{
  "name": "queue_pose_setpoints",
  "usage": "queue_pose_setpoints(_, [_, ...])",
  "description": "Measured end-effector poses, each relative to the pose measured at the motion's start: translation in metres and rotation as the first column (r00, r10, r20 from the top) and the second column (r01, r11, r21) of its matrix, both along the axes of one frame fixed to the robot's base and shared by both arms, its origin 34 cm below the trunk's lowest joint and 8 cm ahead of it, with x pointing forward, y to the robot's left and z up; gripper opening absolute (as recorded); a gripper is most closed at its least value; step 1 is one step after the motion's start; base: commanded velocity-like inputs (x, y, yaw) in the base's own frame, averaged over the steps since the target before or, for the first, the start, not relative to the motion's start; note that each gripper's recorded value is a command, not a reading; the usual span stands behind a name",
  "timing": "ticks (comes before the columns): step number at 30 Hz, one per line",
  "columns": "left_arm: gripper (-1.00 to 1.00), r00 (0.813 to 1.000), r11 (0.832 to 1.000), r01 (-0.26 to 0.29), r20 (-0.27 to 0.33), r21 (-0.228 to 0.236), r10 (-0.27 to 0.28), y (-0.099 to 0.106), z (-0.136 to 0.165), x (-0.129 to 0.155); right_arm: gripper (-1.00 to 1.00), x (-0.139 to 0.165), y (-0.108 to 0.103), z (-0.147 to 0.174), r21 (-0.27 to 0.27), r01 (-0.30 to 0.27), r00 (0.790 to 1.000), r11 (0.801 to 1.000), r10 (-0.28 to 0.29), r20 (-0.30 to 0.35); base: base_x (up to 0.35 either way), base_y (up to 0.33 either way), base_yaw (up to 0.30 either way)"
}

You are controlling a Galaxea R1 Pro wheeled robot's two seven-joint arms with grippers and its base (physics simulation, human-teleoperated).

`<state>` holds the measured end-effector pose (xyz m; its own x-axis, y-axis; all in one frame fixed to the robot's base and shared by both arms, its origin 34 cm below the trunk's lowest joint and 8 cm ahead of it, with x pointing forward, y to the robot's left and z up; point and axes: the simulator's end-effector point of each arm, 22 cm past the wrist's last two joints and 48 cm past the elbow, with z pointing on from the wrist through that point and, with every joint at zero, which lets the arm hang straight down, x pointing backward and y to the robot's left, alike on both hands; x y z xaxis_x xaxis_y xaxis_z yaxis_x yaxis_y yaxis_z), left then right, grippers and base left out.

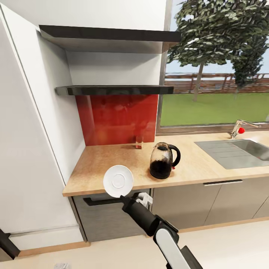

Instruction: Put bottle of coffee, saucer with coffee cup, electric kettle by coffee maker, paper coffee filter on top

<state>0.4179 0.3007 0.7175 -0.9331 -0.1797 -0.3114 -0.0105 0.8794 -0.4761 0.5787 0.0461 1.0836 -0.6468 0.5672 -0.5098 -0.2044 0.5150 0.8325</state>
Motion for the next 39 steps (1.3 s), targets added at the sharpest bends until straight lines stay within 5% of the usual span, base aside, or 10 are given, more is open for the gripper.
queue_pose_setpoints(7, [1.00, 0.995, 0.981, -0.061, -0.071, 0.185, 0.075, 0.012, -0.037, -0.026, -1.00, 0.000, -0.002, -0.001, -0.005, 0.001, 1.000, 1.000, -0.001, 0.002, 0.000, 0.000, -0.167])
queue_pose_setpoints(9, [1.00, 0.988, 0.957, -0.080, -0.102, 0.280, 0.113, 0.032, -0.047, -0.038, -1.00, 0.000, -0.003, 0.000, -0.004, 0.000, 1.000, 1.000, 0.000, 0.004, 0.000, 0.000, -0.284])
queue_pose_setpoints(11, [1.00, 0.974, 0.909, -0.092, -0.155, 0.406, 0.168, 0.060, -0.060, -0.066, -1.00, -0.002, -0.001, 0.007, 0.022, -0.033, 0.999, 0.999, 0.032, 0.041, 0.000, 0.000, -0.297])
queue_pose_setpoints(13, [1.00, 0.970, 0.894, -0.095, -0.161, 0.439, 0.182, 0.068, -0.063, -0.077, -1.00, -0.004, -0.001, 0.010, 0.033, -0.047, 0.997, 0.998, 0.045, 0.058, 0.000, 0.000, -0.299])
queue_pose_setpoints(22, [1.00, 0.970, 0.857, -0.099, -0.142, 0.505, 0.196, 0.086, -0.069, -0.102, -1.00, -0.004, -0.002, 0.010, 0.034, -0.053, 0.997, 0.998, 0.051, 0.065, 0.000, -0.136, -0.300])
queue_pose_setpoints(26, [1.00, 0.965, 0.816, -0.104, -0.142, 0.568, 0.222, 0.101, -0.068, -0.107, -1.00, -0.004, -0.002, 0.010, 0.033, -0.053, 0.997, 0.998, 0.051, 0.065, 0.071, -0.268, -0.300])
queue_pose_setpoints(39, [1.00, 0.966, 0.805, -0.083, -0.150, 0.588, 0.209, 0.104, -0.069, -0.112, -1.00, -0.004, -0.002, 0.010, 0.034, -0.053, 0.997, 0.998, 0.050, 0.064, 0.040, -0.272, -0.152])
